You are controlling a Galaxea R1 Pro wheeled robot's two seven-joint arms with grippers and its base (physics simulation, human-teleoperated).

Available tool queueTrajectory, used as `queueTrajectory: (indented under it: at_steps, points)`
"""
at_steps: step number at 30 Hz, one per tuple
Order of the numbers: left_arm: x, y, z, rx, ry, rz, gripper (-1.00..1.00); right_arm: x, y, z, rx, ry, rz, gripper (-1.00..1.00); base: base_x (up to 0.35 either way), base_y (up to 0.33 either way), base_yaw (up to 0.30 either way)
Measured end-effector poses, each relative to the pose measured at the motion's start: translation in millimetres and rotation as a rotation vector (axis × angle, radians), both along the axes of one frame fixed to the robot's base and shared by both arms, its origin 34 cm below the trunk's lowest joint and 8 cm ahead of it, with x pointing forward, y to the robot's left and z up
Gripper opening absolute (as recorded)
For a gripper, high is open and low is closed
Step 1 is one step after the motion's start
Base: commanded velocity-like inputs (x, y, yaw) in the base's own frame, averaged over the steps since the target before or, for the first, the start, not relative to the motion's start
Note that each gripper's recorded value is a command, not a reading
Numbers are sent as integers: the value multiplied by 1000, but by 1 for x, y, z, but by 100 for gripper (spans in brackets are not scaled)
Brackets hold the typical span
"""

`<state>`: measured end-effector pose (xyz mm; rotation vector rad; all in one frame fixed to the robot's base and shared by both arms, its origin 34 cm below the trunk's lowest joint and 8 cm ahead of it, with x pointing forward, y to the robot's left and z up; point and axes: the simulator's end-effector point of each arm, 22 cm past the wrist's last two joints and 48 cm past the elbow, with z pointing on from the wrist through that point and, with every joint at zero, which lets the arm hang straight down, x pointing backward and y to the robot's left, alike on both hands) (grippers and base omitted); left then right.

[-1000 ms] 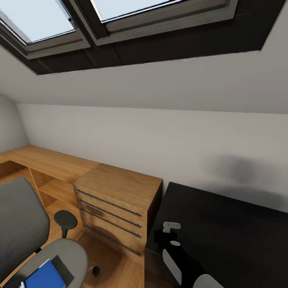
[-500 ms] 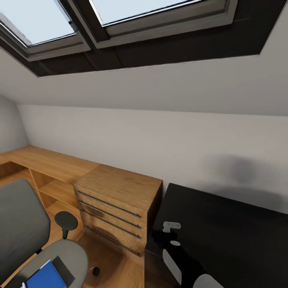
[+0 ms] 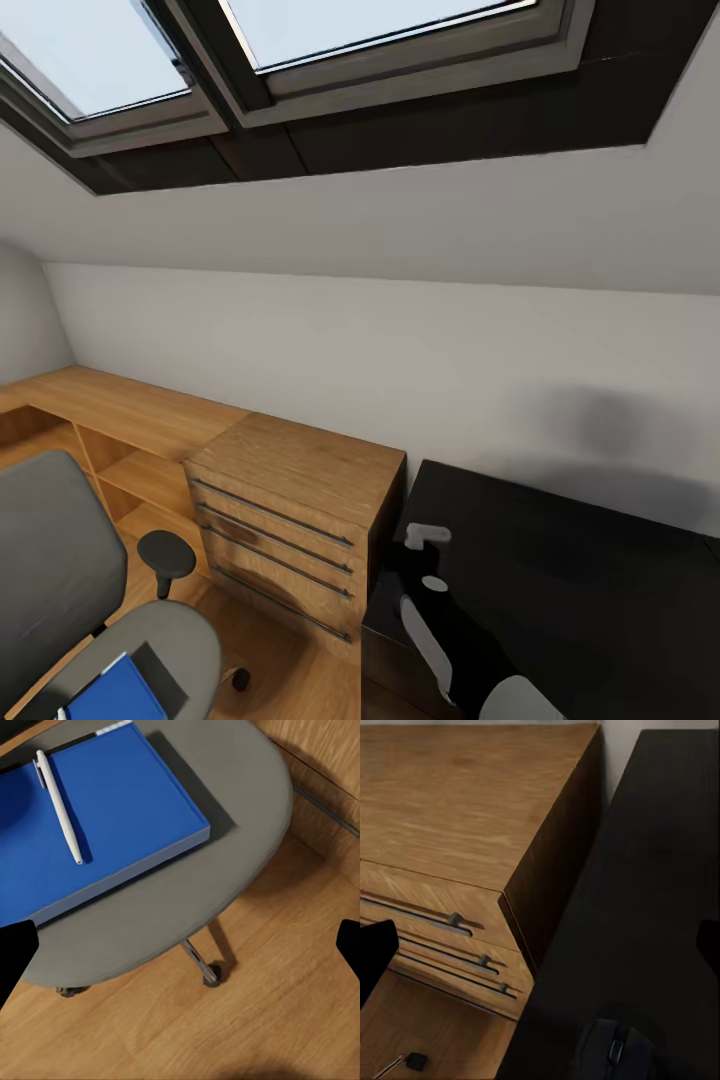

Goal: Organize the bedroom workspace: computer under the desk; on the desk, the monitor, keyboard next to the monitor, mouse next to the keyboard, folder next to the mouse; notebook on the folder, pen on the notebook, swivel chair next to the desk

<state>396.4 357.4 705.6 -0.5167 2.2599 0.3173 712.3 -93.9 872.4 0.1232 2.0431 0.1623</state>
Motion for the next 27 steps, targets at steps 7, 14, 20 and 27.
queueTrajectory:
  at_steps: [7, 14, 20, 27]
  points:
    - [-12, 0, -12, -4, 36, 2, 100, 1, -7, 23, 3, -51, -59, 100, -1, 1, 0]
    - [-16, -1, -17, -5, 49, 1, 100, 3, -2, 35, 11, -77, -52, 100, -145, 110, 0]
    - [-17, -1, -17, -5, 51, 1, 100, 3, -1, 38, 15, -85, -50, 100, -260, 198, -37]
    - [-18, -1, -19, -6, 55, 0, 100, 3, -2, 40, 16, -88, -53, 100, -280, 169, -260]
